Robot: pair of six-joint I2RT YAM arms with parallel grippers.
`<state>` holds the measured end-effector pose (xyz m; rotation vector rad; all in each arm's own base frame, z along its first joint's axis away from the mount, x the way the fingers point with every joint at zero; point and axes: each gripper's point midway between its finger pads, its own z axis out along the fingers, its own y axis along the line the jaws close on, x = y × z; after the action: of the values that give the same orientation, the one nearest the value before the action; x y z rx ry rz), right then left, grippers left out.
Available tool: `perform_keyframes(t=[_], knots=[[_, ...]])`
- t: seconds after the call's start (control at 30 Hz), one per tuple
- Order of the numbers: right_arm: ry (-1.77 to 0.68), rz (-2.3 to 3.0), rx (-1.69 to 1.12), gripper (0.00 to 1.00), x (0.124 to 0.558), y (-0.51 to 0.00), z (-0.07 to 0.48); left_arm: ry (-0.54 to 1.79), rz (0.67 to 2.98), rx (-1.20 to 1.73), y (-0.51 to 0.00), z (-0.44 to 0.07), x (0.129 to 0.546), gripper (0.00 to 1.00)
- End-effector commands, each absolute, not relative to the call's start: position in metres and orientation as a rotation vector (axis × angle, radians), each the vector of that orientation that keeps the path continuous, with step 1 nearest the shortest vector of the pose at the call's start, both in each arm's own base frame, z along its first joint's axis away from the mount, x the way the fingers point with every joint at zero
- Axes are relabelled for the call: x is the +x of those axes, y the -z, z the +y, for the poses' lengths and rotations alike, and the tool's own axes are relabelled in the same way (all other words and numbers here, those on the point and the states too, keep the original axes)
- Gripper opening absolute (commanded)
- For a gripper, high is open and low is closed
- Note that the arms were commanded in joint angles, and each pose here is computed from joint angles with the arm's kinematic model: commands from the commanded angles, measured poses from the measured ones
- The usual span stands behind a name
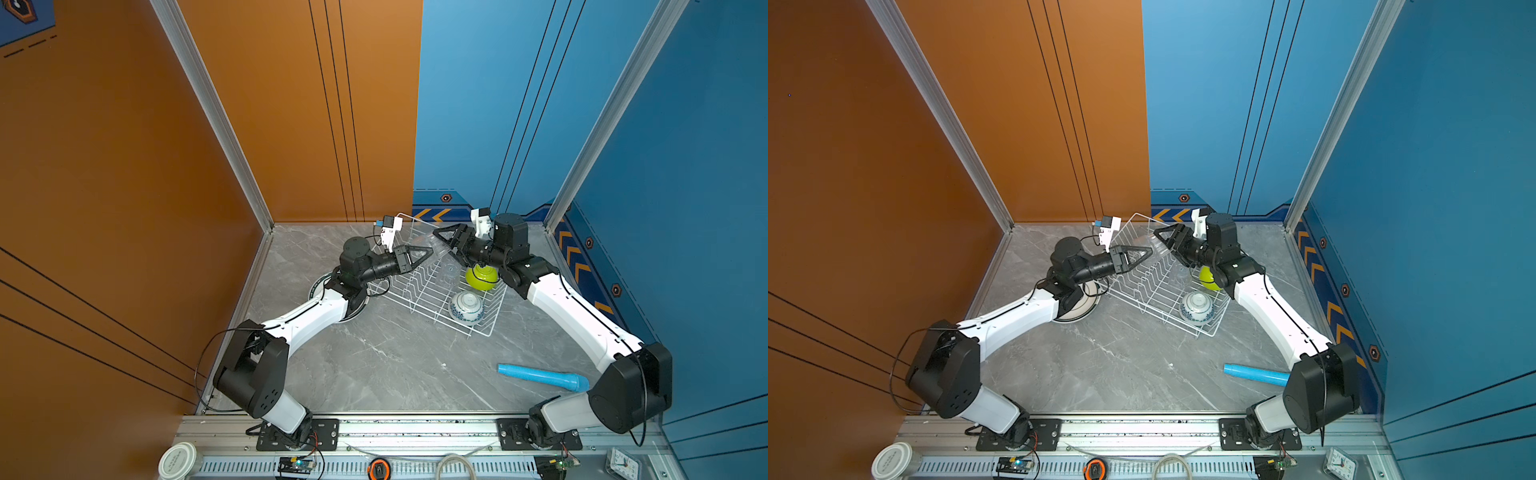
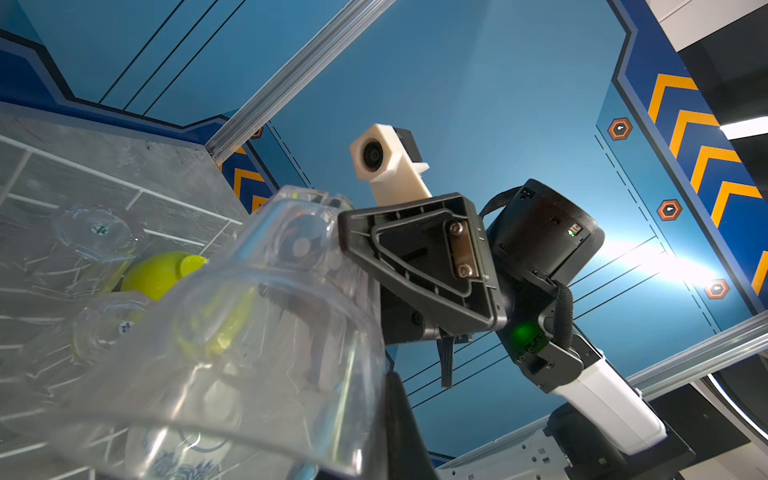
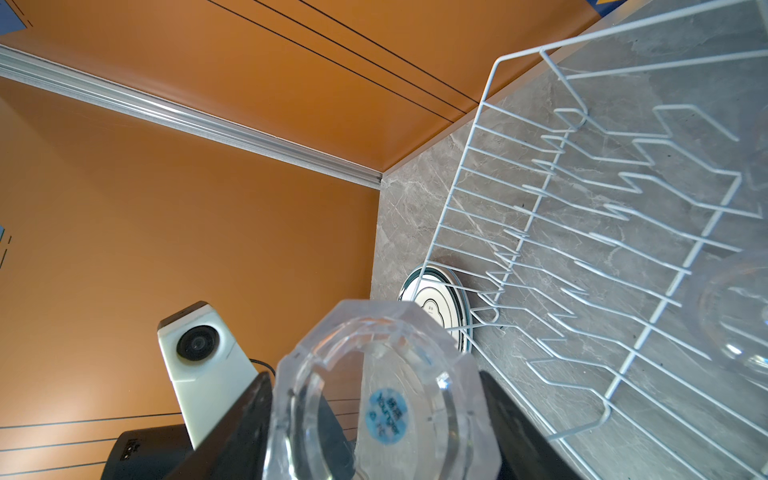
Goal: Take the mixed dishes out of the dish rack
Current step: 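Carry the glass with the left gripper beside the plate stack while right gripper re-enters rack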
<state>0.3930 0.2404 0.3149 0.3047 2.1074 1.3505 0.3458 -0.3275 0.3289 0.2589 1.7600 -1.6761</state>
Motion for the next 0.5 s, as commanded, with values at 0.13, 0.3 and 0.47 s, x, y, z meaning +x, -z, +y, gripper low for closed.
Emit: perform_keyframes(t=[0.13,0.3,0.47], knots=[[-1.335,2.194,0.169,0.85,0.365,-0.296,0.252,1.511,1.841,0.157,-0.309,-0.309,0.366,0.00],[-1.320,2.175,0.188,1.00,0.368,-0.297,0.245,1.374,1.911,0.129,-0.301,-0.293,0.371,0.00],[-1.304,2.168,0.198,1.00,0.372,-0.296,0.239,1.246,1.974,0.072,-0.292,-0.267,0.381,0.00]])
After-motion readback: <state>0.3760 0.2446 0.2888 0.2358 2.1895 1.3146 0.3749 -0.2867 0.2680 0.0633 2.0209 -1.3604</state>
